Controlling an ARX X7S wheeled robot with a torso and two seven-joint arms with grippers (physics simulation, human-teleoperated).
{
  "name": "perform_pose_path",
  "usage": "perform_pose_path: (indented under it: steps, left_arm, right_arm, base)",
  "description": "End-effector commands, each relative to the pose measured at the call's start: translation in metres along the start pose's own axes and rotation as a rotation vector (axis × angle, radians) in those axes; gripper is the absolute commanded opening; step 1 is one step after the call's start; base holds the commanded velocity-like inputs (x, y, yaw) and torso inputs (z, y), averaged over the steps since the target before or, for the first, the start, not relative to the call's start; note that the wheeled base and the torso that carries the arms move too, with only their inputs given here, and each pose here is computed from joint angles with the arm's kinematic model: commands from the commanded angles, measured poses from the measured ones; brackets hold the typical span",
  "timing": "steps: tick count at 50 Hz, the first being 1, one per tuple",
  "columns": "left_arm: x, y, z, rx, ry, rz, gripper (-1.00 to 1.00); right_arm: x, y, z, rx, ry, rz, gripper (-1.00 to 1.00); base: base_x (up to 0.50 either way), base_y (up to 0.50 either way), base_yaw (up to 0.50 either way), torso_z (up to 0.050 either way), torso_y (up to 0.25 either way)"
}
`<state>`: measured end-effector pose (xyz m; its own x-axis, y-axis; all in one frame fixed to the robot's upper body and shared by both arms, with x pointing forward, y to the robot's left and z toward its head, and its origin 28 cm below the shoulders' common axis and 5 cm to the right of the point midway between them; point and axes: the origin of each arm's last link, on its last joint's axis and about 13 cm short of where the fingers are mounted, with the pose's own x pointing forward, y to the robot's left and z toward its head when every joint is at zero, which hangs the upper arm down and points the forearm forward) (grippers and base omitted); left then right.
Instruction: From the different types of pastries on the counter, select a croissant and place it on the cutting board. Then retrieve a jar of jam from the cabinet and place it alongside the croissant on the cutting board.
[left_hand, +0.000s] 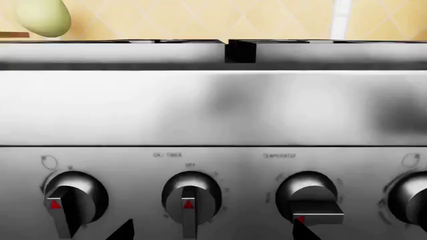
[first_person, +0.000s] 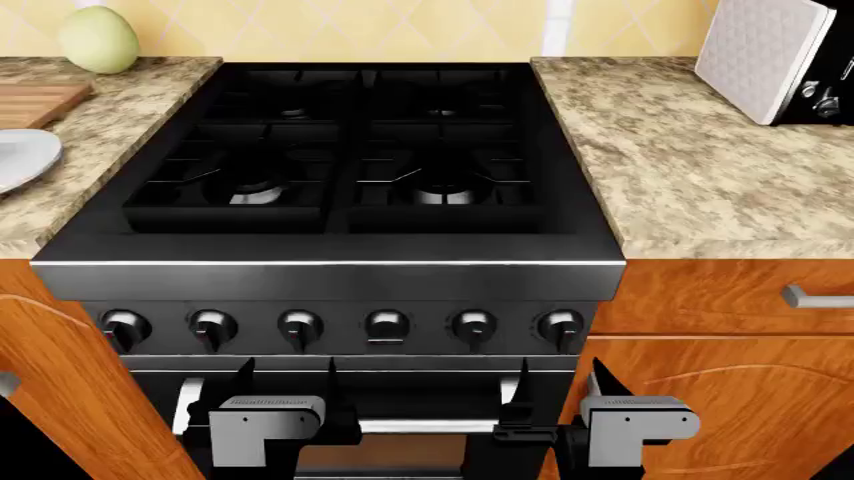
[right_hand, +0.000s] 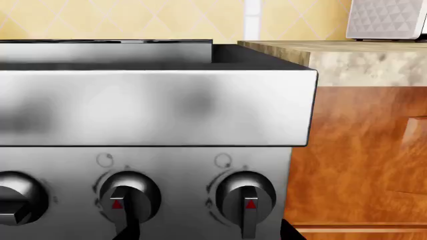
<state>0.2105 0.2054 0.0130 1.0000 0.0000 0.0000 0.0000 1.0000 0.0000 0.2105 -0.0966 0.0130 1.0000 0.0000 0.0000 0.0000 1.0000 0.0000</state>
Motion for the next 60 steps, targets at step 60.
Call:
perform_pose_path:
  steps: [60]
  left_arm:
    - [0.0016, 0.0003, -0.0003, -0.022, 0.014, -0.02, 1.0]
  right_arm:
    - [0.0009, 0.0008, -0.0008, -0.03, 0.018, 0.004, 1.0]
  base:
    - [0.0, 0.3, 0.0, 0.0, 0.0]
